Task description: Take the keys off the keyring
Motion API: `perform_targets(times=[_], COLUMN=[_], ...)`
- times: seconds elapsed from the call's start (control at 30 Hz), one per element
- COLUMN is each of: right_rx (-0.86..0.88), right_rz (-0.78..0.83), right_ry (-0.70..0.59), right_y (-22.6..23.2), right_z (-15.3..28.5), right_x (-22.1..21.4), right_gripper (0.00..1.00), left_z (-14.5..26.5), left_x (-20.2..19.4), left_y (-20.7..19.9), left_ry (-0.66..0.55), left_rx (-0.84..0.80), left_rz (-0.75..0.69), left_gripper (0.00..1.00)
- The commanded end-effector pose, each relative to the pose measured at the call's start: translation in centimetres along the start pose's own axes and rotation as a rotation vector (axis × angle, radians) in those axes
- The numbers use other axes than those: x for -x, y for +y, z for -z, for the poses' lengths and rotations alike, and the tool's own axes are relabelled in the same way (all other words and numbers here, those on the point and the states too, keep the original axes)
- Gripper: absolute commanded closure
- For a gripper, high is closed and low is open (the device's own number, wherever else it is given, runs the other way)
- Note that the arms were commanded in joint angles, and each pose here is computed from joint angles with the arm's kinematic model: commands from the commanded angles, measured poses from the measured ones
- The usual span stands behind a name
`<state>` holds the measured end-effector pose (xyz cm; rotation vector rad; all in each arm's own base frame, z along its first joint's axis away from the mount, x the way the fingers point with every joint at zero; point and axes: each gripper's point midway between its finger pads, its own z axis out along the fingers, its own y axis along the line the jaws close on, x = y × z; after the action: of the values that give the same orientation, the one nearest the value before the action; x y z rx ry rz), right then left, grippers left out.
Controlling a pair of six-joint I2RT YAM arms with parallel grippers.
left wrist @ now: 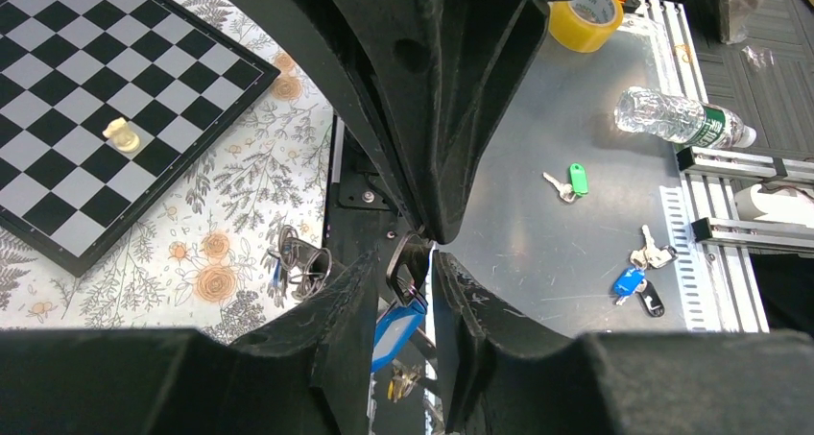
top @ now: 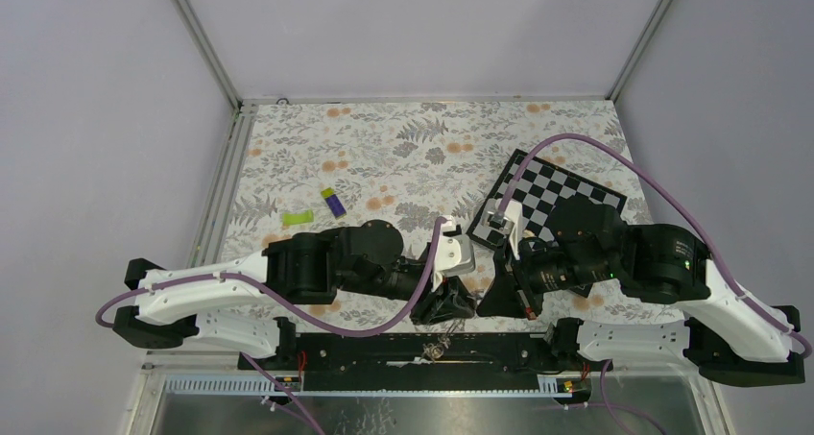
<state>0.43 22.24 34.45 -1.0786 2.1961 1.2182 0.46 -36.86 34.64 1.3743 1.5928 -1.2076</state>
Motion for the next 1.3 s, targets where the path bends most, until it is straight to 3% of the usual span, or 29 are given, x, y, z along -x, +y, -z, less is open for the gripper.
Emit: perform_targets(times=[0.0, 0.23, 0.47, 0.6, 0.87, 1.1, 1.27], right_rx=[0.067, 0.07, 0.072, 0.069, 0.046, 0.017, 0.015], right_rz=[0.027, 0.025, 0.024, 0.025, 0.048, 0.089, 0.113], right_ry=[-0.049, -0.049, -0.041, -0.046, -0.114, -0.245, -0.331], right_y=[1.4, 1.4, 1.3, 1.3, 0.9, 0.5, 0.3], right_z=[0.2, 0.2, 0.1, 0.2, 0.8, 1.9, 2.8], right_x=[1.1, 1.0, 0.8, 0.8, 1.5, 3.3, 4.1], right_gripper=[0.96, 0.96, 0.96, 0.96, 0.91, 0.62, 0.54], left_z=[0.6, 0.8, 0.7, 0.5, 0.5, 0.8, 1.5], left_x=[2.3, 2.6, 2.6, 2.6, 2.4, 2.5, 3.1], left_y=[-0.1, 0.0, 0.0, -0.1, -0.6, -0.2, 0.9], left_ry=[-0.083, -0.091, -0.092, -0.089, -0.082, -0.097, -0.145], left_rx=[0.006, 0.014, 0.013, 0.008, -0.02, 0.004, 0.068], left_rz=[-0.016, -0.017, -0.014, -0.014, -0.018, -0.019, -0.019], left_gripper=[0.68, 0.71, 0.84, 1.0, 1.0, 1.0, 1.0])
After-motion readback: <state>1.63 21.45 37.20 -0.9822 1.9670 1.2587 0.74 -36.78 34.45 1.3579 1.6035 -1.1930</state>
